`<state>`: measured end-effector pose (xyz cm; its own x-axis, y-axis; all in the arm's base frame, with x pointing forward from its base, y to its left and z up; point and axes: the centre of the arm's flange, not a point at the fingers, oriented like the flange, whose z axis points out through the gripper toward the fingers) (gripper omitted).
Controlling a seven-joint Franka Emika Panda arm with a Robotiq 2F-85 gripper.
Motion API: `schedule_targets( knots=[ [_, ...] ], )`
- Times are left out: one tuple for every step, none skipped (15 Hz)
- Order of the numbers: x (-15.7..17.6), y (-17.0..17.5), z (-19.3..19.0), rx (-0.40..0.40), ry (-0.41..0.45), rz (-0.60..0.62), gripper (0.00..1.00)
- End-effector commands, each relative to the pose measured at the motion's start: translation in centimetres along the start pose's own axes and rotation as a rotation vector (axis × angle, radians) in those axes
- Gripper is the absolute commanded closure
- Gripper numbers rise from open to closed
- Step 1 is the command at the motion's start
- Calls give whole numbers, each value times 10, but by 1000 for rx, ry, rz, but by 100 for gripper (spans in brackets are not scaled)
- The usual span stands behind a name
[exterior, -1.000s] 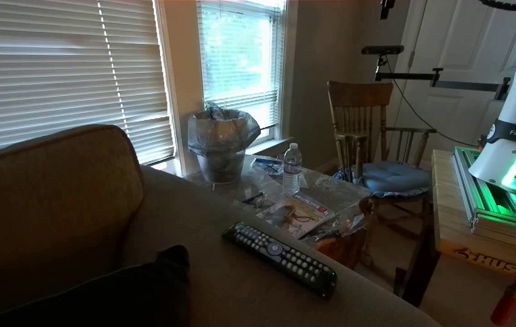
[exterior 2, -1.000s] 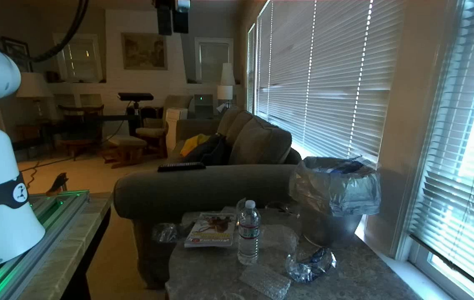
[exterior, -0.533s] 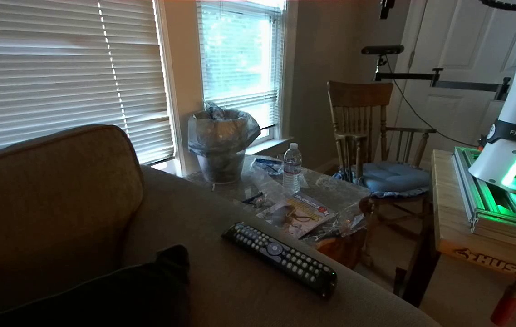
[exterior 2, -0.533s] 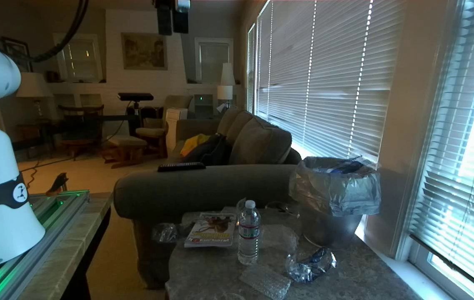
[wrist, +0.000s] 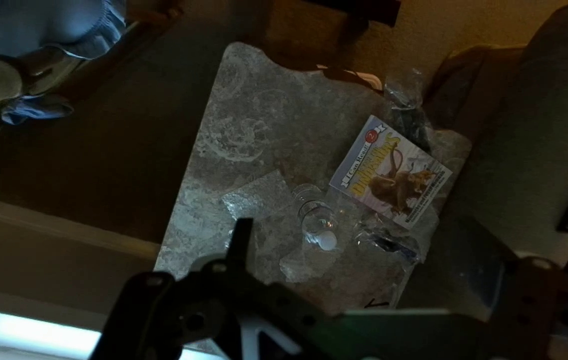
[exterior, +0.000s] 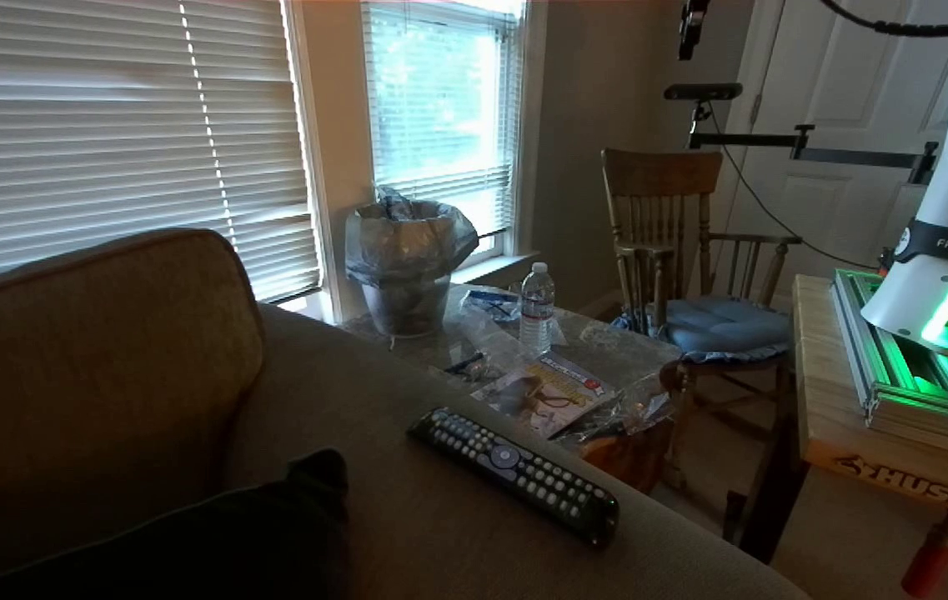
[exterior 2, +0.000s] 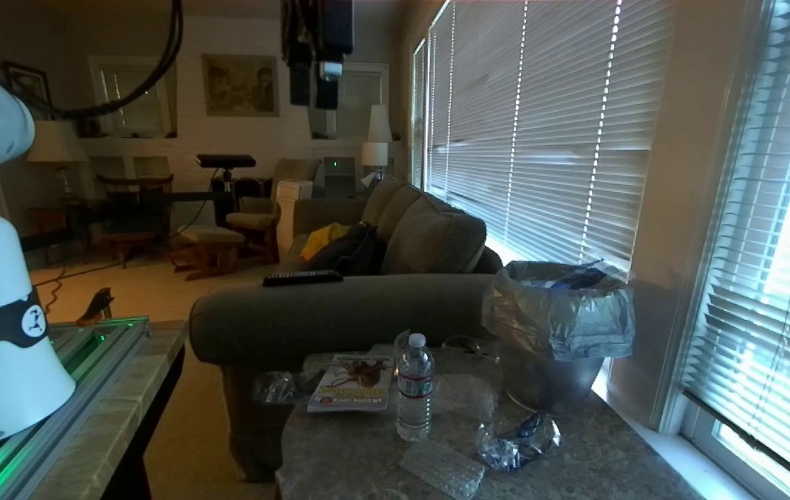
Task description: Put the plastic item into the bin
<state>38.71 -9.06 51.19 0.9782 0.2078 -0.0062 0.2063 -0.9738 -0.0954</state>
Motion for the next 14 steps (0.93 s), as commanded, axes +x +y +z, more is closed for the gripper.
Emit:
schedule_targets(
  knots=[
    [44,-13,44,-33,-63,54,0],
    [55,-15,55,-46,-85,73,0],
    [64,-17,66,-51,-105,88,0],
    [73,-17,78,-53,-129,101,0],
    [79,-16,88,-59,-153,109,0],
    [86,-15,100,-59,-178,122,0],
    [93,-13,109,-55,-202,135,0],
    [101,-9,119,-54,-214,155,0],
    [108,-5,128,-53,-226,176,0],
    [115,0,136,-51,-237,198,0],
    [122,6,142,-46,-238,228,0],
    [129,13,150,-40,-231,265,0],
    [135,19,157,-40,-223,294,0],
    [142,25,163,-43,-218,327,0]
  ],
)
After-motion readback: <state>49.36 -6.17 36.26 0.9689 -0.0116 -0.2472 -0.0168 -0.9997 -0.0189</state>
